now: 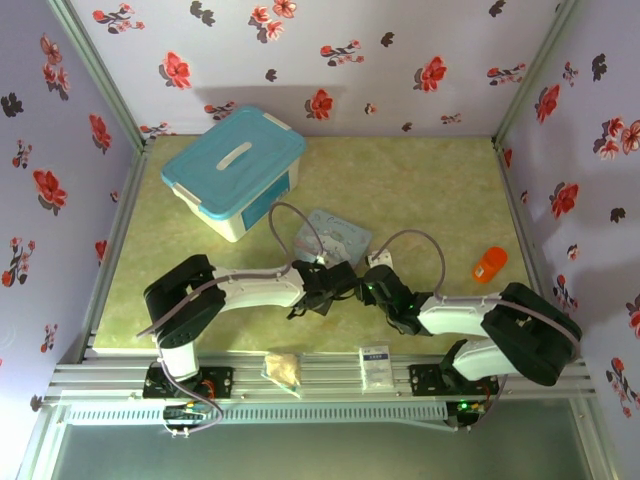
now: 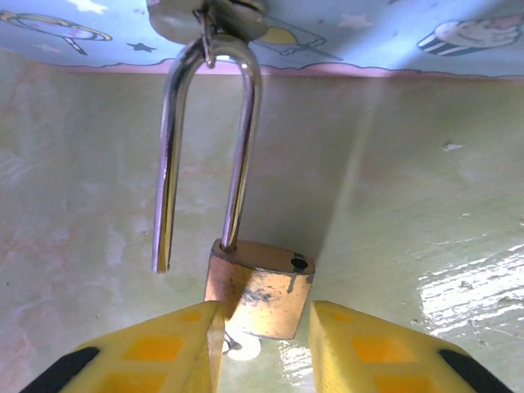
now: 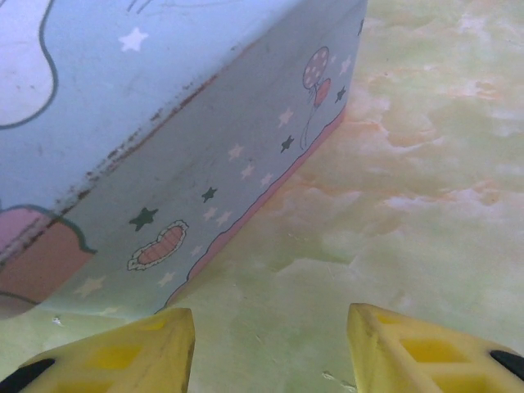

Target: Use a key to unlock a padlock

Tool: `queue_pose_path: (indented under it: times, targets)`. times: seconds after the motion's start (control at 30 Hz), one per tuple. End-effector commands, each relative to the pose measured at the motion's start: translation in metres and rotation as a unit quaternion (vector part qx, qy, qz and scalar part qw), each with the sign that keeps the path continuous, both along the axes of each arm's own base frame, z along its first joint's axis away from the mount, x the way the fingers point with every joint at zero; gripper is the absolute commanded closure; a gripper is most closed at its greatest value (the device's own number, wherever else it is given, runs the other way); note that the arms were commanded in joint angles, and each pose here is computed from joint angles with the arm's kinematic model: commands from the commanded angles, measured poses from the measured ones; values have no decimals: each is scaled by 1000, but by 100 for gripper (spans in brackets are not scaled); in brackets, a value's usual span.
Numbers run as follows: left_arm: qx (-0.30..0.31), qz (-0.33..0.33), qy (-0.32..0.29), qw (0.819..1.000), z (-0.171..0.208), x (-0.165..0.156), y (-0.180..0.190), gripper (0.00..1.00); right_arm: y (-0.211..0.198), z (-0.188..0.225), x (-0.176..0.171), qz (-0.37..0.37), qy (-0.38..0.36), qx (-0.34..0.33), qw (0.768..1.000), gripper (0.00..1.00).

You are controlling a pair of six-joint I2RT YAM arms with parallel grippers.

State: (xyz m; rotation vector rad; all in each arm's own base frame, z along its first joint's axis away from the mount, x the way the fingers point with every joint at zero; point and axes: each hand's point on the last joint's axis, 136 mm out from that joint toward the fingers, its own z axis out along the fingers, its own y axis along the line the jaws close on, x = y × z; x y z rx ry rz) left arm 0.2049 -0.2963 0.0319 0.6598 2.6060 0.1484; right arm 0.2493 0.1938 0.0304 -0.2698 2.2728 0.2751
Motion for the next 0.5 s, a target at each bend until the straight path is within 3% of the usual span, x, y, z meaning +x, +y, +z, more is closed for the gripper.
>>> queue_pose_path:
  times: [0.0,0.1,0.2,0.3,0.37,0.47]
  targets:
    - [9,-1,-11,1000,6,3,0,65,-8,5,2,-21,-9,4,1000,48]
    - [-37,-7,-13,999,18,3,-9,57,-7,12,-1,-18,-13,24,999,48]
    - [-102,-24,-19,994,40,8,-19,40,-6,21,-6,-12,-20,54,998,46]
    - [-178,-23,-26,983,64,18,-19,27,4,32,-15,15,-16,101,995,20]
    - [-238,-16,-25,971,80,27,-16,20,7,41,-19,23,-18,120,992,13]
    - [-305,9,-27,952,94,42,-3,10,10,51,-24,32,-14,142,989,12]
